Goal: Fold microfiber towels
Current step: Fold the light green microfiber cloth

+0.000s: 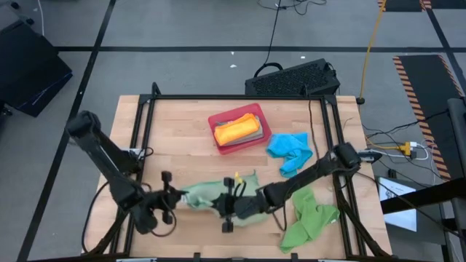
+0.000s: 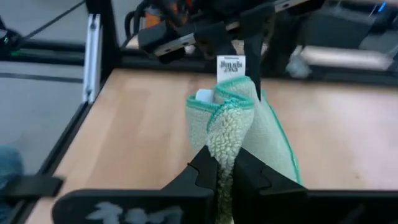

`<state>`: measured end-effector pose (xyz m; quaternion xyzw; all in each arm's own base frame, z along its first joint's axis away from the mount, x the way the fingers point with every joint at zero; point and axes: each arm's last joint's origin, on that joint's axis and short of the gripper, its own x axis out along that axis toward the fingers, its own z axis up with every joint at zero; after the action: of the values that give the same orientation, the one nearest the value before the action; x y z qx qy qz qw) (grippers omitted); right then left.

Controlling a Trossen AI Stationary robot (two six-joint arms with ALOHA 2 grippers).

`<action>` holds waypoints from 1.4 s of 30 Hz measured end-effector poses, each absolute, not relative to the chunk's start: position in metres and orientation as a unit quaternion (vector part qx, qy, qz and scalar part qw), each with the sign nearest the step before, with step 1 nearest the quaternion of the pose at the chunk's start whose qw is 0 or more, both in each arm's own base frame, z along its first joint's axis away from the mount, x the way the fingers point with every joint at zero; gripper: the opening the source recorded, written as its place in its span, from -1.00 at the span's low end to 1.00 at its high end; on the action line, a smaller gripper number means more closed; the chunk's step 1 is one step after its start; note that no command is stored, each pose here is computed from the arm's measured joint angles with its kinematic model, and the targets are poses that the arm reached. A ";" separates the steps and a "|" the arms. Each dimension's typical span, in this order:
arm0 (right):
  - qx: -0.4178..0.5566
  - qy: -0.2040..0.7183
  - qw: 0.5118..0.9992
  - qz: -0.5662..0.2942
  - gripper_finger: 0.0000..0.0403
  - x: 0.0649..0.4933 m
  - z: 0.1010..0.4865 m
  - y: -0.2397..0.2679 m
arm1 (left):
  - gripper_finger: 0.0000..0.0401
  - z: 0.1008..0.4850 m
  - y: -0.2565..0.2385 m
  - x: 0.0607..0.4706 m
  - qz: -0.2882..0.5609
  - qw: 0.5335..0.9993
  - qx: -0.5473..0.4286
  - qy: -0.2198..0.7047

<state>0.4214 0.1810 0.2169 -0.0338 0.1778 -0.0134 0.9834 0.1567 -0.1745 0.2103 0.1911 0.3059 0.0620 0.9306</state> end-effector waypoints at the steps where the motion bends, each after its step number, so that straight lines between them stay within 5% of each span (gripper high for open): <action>1: -0.043 0.169 0.985 -0.016 -0.95 0.421 0.227 0.175 | -0.98 0.223 -0.170 0.154 0.069 0.935 0.185 0.296; 13: -0.078 0.099 0.992 0.001 -0.95 0.395 0.332 0.088 | -0.99 0.354 -0.109 0.124 0.082 0.979 0.083 0.167; 19: -0.036 0.090 0.995 0.033 -0.95 0.384 0.352 0.067 | -0.99 0.381 -0.092 0.120 0.036 0.986 0.029 0.162; 30: 0.046 0.201 0.971 0.123 -0.95 0.362 0.292 0.137 | -0.98 0.305 -0.168 0.162 -0.046 0.942 -0.025 0.333; 42: 0.186 0.193 0.950 0.160 -0.95 0.327 0.197 0.195 | -0.96 0.236 -0.244 0.206 -0.100 0.932 -0.047 0.344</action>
<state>0.3275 0.1953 0.1968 0.1864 0.1934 0.1605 0.9498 0.2057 -0.2443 0.2362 -0.0474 0.3439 -0.1000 0.9325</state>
